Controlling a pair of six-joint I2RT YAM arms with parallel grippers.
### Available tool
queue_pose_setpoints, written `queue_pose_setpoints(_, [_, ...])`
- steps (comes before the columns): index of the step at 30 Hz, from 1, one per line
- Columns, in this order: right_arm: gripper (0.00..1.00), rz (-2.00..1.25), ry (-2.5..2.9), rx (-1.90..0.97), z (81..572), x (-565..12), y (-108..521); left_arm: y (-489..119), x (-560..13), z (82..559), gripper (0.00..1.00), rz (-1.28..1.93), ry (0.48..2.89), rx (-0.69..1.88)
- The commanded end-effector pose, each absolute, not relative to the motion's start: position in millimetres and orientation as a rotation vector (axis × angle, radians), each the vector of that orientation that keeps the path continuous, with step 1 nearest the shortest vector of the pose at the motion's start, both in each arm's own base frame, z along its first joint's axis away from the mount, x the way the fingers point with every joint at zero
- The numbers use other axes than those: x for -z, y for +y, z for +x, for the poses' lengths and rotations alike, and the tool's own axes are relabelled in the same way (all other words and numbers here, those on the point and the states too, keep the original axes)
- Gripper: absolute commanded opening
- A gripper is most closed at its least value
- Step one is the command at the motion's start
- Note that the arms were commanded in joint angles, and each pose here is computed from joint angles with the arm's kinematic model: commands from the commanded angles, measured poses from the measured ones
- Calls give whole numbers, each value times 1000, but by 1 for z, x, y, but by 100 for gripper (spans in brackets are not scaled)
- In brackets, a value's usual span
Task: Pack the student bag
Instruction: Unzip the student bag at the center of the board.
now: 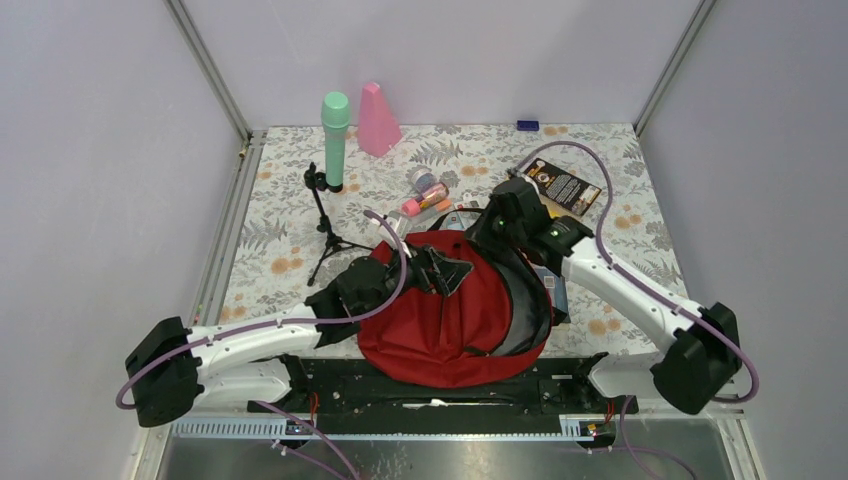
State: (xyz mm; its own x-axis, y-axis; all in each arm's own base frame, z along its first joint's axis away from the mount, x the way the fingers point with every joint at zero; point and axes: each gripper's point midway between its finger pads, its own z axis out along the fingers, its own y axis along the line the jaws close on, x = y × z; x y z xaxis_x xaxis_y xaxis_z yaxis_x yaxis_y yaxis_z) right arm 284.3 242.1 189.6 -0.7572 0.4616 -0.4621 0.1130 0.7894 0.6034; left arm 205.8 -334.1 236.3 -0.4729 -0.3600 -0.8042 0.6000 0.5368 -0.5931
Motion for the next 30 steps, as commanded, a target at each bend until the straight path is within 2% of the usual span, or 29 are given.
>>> queue_pose_setpoints(1, [1, 350, 2308, -823, 300, -211, 281, -325, -261, 200, 90, 104, 1657, 1237])
queue_pose_setpoints(13, [8, 156, 2444, -783, 303, -167, 360, -263, -210, 198, 94, -32, 1774, 1032])
queue_pose_setpoints(15, [15, 136, 2454, -787, 303, -164, 368, -255, -208, 197, 95, -45, 1778, 1008])
queue_pose_setpoints(22, [61, -40, 2390, -794, 304, -178, 373, -240, -204, 198, 98, -64, 1798, 940])
queue_pose_setpoints(26, [75, -159, 2289, -754, 302, -200, 357, -238, -203, 198, 98, -67, 1807, 930])
queue_pose_setpoints(30, [82, -225, 2236, -703, 299, -217, 341, -238, -202, 198, 99, -67, 1812, 920])
